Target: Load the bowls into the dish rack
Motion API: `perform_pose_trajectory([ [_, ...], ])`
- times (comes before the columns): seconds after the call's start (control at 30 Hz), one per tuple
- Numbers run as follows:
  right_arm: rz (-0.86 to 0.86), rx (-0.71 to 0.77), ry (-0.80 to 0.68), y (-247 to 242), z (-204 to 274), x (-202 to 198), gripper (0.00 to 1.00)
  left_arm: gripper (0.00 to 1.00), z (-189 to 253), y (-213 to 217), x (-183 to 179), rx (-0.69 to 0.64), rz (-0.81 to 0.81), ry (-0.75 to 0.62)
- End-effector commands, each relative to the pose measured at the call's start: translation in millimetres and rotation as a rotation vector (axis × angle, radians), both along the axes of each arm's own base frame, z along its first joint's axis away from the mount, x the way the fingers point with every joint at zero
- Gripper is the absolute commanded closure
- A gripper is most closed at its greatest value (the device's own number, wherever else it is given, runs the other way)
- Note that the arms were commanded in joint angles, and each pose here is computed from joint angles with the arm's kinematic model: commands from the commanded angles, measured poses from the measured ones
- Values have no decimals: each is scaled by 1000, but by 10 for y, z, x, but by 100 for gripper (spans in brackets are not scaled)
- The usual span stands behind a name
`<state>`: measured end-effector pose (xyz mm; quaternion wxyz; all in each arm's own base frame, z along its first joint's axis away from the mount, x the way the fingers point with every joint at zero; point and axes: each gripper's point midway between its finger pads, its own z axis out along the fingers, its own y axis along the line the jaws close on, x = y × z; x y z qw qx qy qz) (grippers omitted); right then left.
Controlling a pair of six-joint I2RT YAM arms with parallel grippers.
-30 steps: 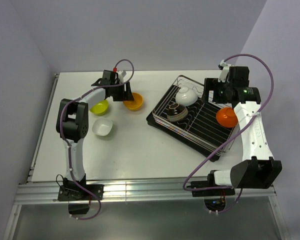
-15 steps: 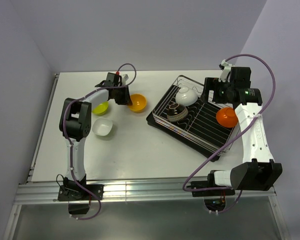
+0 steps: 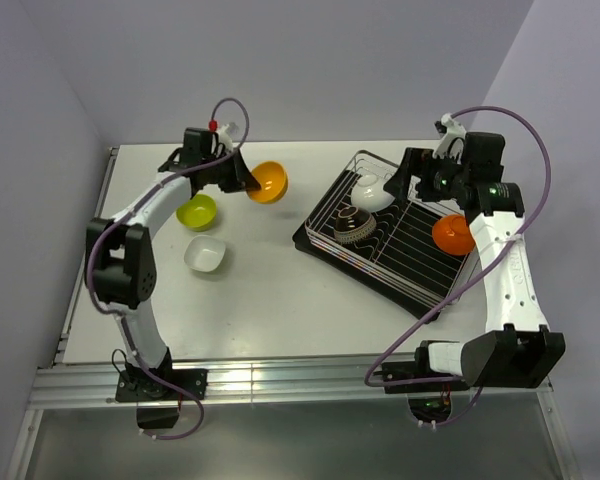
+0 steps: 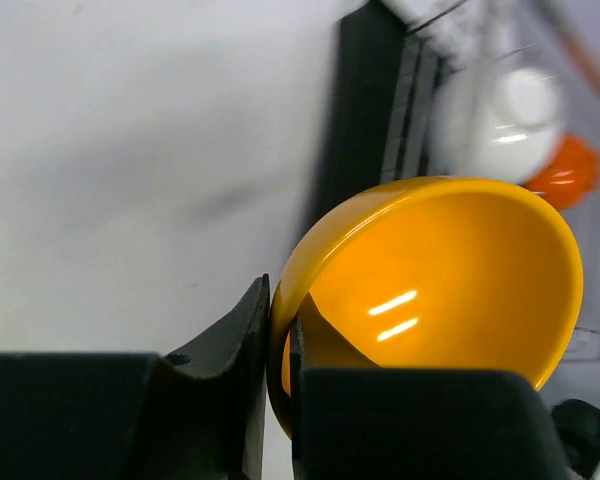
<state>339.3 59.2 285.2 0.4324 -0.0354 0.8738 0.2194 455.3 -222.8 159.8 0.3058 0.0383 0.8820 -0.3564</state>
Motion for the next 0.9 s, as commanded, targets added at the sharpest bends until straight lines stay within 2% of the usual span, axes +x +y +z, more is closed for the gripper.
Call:
perform_pose_trajectory([
  [0.0, 65, 141, -196, 240, 586, 20, 0, 100, 1078, -160, -147, -211, -58, -205],
  [0.13, 99, 238, -239, 438, 827, 76, 0, 100, 1585, -238, -312, -344, -71, -249],
  [0.33, 177, 421, -297, 743, 1203, 17, 0, 100, 2151, -353, -442, -471, -98, -324],
  [0.53, 315, 529, -260, 1292, 1379, -132, 0, 100, 2170, -600, -615, -509, -140, -305],
  [0.87, 322, 495, -197, 1670, 1158, -86, 0, 100, 2097, -944, -706, -530, -183, -266],
])
